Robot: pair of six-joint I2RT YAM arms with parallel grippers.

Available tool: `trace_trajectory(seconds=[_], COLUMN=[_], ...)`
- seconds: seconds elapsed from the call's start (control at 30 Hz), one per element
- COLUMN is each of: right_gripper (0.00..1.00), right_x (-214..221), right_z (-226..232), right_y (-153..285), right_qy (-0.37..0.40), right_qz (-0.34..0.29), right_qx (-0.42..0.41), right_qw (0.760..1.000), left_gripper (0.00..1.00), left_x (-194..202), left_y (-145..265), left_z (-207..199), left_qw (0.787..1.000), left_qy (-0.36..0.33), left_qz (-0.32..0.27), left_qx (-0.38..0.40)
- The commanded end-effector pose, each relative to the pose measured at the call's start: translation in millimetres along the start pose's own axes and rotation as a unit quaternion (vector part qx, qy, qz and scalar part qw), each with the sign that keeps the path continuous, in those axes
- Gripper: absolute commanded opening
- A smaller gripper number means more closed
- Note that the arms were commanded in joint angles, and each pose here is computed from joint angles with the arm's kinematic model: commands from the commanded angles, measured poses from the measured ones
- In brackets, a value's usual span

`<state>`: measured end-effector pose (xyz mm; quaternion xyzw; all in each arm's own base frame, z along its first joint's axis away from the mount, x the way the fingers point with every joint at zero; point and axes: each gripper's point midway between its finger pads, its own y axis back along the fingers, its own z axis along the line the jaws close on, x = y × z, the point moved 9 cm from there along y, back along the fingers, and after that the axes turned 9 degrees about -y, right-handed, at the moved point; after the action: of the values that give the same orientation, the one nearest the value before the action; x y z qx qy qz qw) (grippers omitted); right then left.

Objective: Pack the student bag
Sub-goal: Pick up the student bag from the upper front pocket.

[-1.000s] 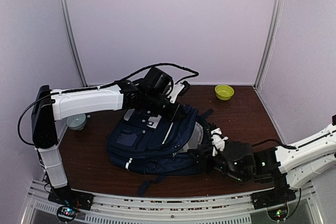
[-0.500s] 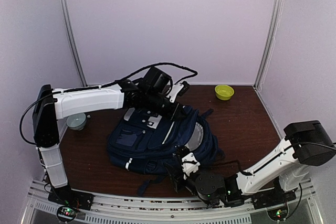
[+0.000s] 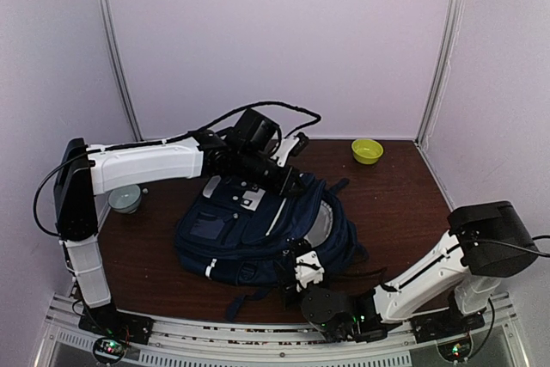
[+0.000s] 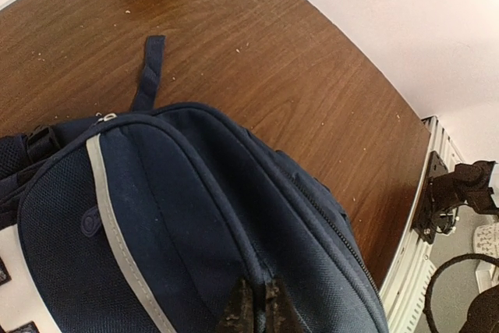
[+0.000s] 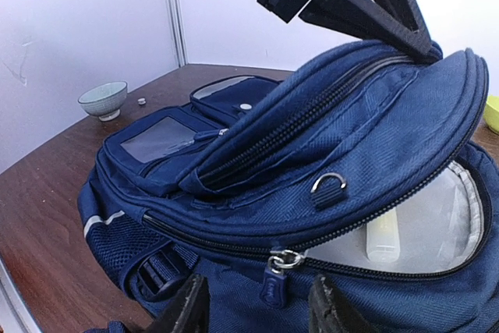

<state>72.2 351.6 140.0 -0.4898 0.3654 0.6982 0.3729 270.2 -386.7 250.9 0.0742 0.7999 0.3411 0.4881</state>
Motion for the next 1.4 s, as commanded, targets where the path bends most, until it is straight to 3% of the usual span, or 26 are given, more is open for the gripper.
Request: trace_trajectory(seconds=[0.0,0.53,1.0,1.17,1.37], right_gripper=[0.44,0.36,0.29,0.22,0.06], right_x=[9,20,9,6,2], right_z=[-7,-24,-17,-16,-14], right_y=[-8,-27,-27,-26,-24], right_qy=[-0.004,-0.009,0.014,0.029,0.035], right_qz=[0.01,0.024,-0.012,-0.025,-0.029], right_qx=[0.032,0.06,0.04,0.039,0.038], right_qw=[0.999,0.998,0.999,0.998,0.998], left_gripper=[0.0,0.0,0.0,0.0,0.0], left_x=[-34,-32,-28,-26,-20], left_y=[10,8,7,7,11], left_z=[1,-1,-1,-1,-1], left_qw=[0.997,0.996,0.996,0.996,0.996], left_qy=[-0.018,-0.01,0.001,0.01,0.013], left_qz=[-0.077,-0.082,-0.082,-0.085,-0.082], left_qx=[0.013,0.037,0.04,0.041,0.037])
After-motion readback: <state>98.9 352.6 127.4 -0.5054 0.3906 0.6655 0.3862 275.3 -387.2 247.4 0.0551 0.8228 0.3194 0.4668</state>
